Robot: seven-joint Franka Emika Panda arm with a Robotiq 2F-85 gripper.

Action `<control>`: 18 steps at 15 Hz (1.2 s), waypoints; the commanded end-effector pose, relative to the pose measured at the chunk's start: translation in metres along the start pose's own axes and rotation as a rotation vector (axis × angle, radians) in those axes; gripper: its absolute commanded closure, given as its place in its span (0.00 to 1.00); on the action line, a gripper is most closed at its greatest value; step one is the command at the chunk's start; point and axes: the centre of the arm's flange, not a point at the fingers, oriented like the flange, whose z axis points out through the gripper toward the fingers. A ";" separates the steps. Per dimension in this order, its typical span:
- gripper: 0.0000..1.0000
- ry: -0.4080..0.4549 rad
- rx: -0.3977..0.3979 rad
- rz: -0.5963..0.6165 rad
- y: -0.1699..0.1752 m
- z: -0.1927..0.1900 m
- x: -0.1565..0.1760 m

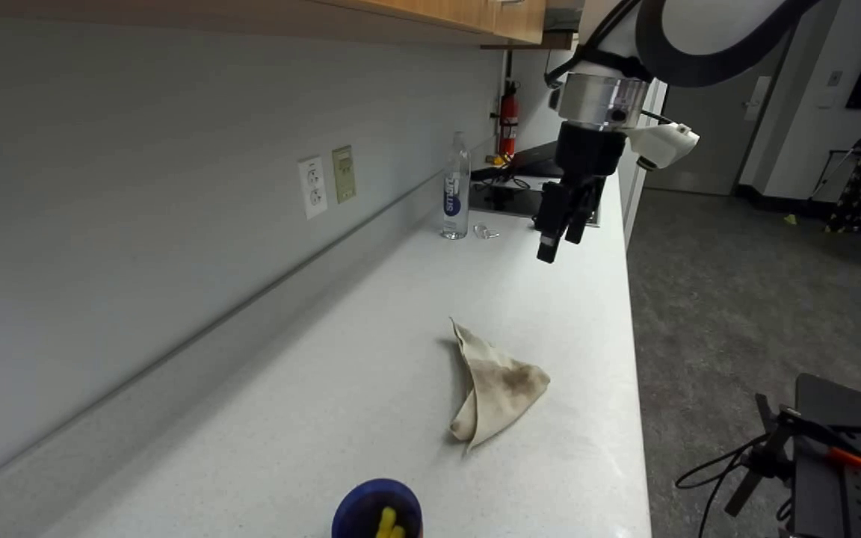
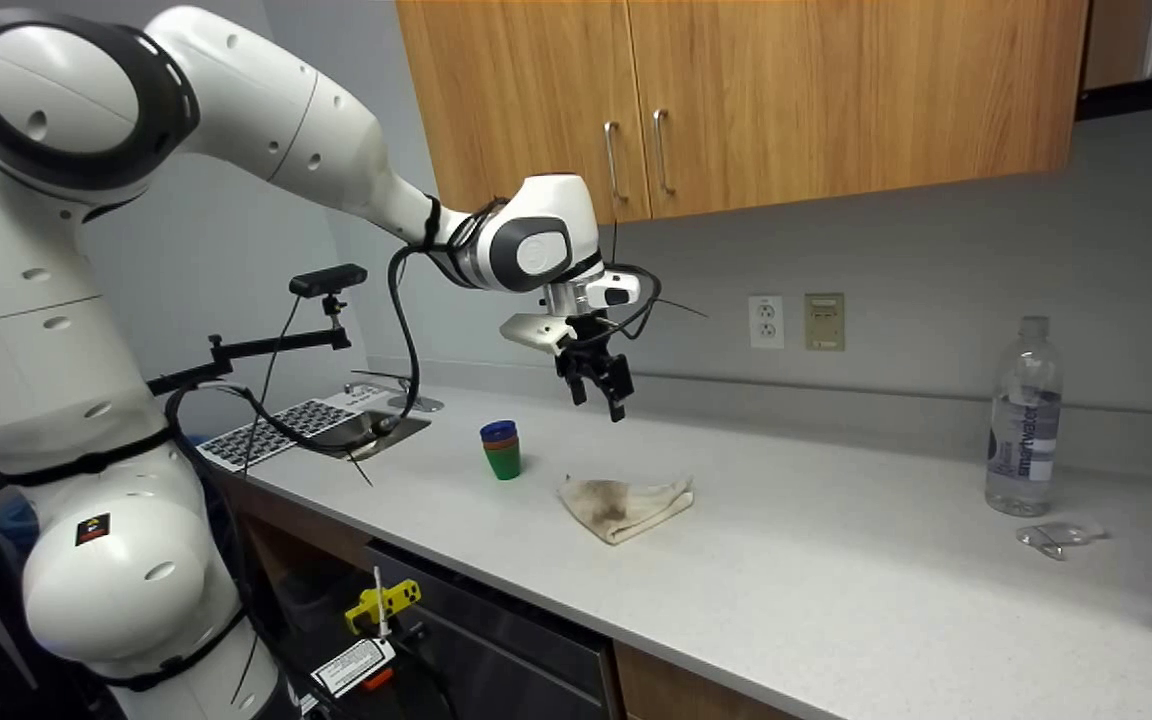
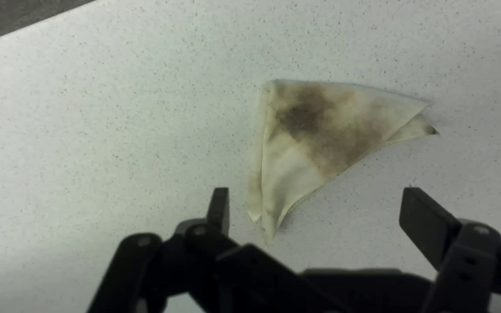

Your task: Unfold the cloth on the counter

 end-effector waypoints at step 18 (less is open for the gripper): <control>0.00 0.029 -0.095 0.185 -0.022 0.129 0.139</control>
